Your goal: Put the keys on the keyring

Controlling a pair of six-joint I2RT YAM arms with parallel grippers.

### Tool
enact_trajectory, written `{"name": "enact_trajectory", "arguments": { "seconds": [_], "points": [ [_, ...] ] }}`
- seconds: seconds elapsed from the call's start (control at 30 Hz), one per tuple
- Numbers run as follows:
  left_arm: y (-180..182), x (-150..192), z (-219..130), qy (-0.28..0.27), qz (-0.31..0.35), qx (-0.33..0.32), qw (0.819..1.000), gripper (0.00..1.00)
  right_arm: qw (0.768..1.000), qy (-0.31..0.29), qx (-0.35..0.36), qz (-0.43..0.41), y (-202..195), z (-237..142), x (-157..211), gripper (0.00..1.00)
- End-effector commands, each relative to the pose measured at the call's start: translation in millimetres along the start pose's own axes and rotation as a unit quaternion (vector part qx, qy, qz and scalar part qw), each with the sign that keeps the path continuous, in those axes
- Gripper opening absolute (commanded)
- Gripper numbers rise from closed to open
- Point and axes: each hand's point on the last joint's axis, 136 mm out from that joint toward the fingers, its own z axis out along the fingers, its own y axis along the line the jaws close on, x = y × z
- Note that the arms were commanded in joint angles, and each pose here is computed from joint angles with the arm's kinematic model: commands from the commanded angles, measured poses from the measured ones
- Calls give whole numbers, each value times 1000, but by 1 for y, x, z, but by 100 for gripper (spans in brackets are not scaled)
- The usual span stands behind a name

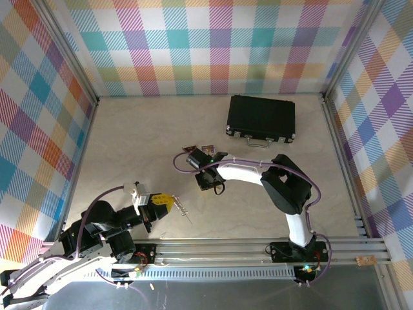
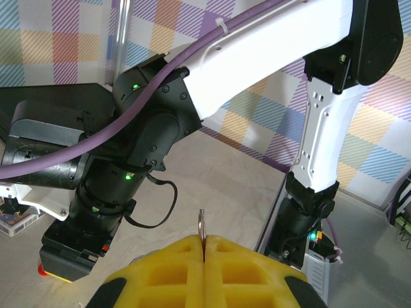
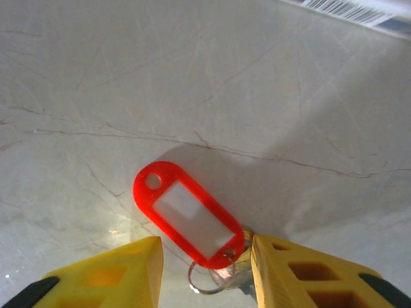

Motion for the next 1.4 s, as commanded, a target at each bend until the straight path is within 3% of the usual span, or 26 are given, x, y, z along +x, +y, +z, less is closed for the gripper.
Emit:
{"name": "enact_trajectory", "arguments": {
  "seconds": [0.0, 1.03, 1.13, 1.37],
  "points": [
    [-3, -12, -2, -29, 6, 5, 1000, 0, 999, 11, 37, -22, -8, -1, 3, 39],
    [-2, -9, 0, -22, 5, 6, 1000, 0, 996, 33, 84, -13, -67, -35, 61, 35],
    [-3, -9, 1, -22, 6, 6, 1000, 0, 999, 15, 45, 3, -58, -46, 56, 36],
    [-3, -9, 0, -23, 5, 7, 1000, 0, 986, -38, -142, 81, -11, -65, 28, 41]
  ]
}}
